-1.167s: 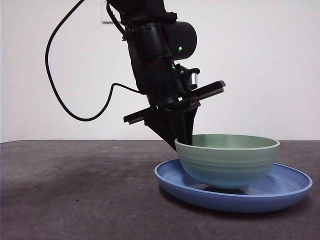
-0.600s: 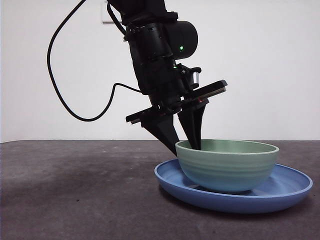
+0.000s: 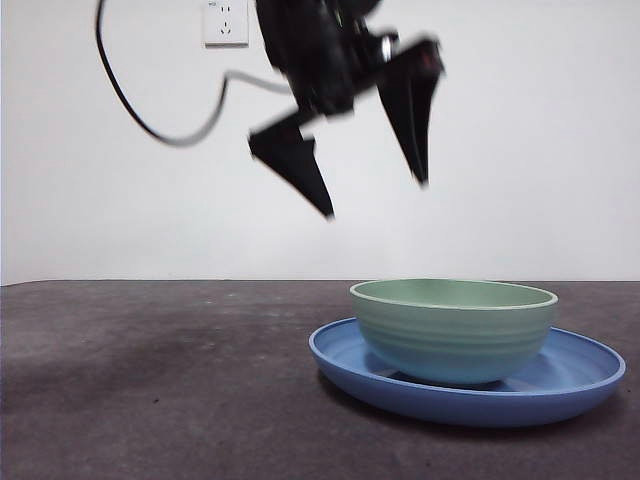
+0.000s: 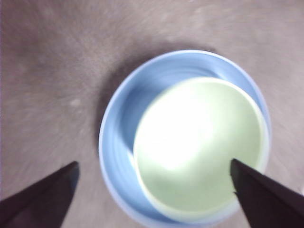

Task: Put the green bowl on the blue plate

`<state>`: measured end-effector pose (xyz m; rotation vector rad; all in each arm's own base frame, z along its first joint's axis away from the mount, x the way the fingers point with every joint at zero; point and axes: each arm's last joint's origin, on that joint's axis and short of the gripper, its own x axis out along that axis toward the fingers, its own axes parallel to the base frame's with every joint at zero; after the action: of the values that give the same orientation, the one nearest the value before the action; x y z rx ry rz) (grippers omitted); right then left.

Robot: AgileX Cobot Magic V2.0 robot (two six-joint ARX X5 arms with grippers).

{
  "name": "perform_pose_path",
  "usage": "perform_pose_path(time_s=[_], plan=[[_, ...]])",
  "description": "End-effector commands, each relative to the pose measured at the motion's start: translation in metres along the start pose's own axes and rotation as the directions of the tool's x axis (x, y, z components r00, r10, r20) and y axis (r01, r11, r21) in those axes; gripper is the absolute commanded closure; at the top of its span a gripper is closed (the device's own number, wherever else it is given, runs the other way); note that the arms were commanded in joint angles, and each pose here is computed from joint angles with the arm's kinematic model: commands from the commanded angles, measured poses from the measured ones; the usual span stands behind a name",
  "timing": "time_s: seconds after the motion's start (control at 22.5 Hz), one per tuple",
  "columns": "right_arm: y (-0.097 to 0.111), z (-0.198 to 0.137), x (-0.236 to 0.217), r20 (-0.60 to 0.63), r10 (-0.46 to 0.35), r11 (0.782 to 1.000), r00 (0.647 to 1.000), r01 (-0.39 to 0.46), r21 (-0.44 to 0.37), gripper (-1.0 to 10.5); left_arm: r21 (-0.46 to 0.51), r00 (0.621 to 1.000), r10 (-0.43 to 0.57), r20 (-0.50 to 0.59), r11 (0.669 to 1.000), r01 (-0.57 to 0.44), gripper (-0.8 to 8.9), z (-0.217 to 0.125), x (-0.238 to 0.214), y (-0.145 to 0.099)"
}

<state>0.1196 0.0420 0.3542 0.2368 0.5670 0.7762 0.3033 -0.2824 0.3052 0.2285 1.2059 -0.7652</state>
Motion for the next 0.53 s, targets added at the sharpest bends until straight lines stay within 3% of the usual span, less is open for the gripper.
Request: perform_pose_path(time_s=[0.04, 0.31, 0.44, 0.53], plan=[[0.003, 0.005, -0.002, 0.013, 0.007, 1.000, 1.000, -0.007, -0.020, 3.0, 0.070, 0.996, -0.009, 0.085, 0.998, 0.003, 2.74, -0.005, -0.047, -0.011], [0.002, 0.004, -0.002, 0.013, 0.007, 1.000, 1.000, -0.006, -0.020, 3.0, 0.121, 0.990, -0.008, 0.138, 0.993, -0.009, 2.71, -0.050, -0.136, -0.020], [0.003, 0.005, -0.002, 0.013, 0.007, 1.000, 1.000, -0.006, -0.020, 3.0, 0.148, 0.983, -0.013, 0.185, 0.989, -0.015, 1.87, -0.076, -0.160, -0.022], [0.002, 0.004, -0.002, 0.011, 0.007, 1.000, 1.000, -0.006, -0.019, 3.0, 0.156, 0.972, -0.020, 0.235, 0.988, -0.017, 1.84, -0.100, -0.168, -0.022]])
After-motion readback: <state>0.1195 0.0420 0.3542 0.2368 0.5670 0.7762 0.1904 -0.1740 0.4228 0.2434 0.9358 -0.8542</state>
